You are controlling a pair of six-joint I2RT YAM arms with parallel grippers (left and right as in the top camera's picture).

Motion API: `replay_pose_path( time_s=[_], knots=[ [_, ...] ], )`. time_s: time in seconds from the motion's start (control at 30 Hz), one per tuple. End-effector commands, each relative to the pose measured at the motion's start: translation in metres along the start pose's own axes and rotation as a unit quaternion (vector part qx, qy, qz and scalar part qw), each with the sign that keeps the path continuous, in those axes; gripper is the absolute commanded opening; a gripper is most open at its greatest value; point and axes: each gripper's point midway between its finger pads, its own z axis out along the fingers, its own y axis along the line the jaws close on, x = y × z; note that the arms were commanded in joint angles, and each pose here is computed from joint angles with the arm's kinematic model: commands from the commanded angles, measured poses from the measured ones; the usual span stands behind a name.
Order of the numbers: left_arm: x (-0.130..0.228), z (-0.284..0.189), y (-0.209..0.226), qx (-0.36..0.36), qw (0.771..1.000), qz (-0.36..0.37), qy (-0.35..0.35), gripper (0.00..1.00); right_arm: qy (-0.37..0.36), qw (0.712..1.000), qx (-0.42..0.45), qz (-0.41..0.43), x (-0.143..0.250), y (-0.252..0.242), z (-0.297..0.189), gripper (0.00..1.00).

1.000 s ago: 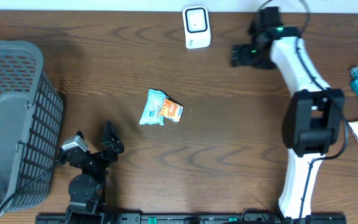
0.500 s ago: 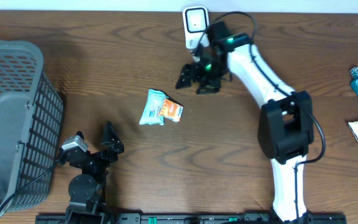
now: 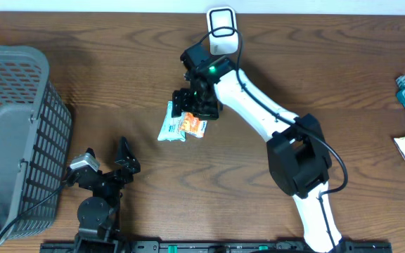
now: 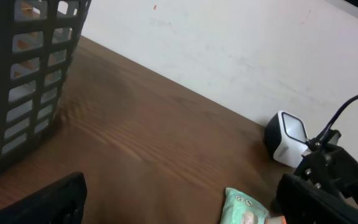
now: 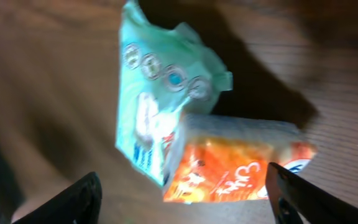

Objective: Scan the item barcode

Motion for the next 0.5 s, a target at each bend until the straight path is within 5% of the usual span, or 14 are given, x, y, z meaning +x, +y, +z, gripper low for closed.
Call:
replay_pose_path(
  time_s=[0.0,0.47],
  knots=[
    [0.015,0.001,0.009,-0.016,1.0,0.002,0.021,0.98,-0.06,0.997,0.044,0.033,-0.012,-0.003,-0.016,0.74],
    [0.015,0.001,0.009,-0.016,1.0,0.002,0.021,0.98,-0.082,0.986,0.091,0.111,-0.01,-0.023,-0.01,0.66]
  ],
)
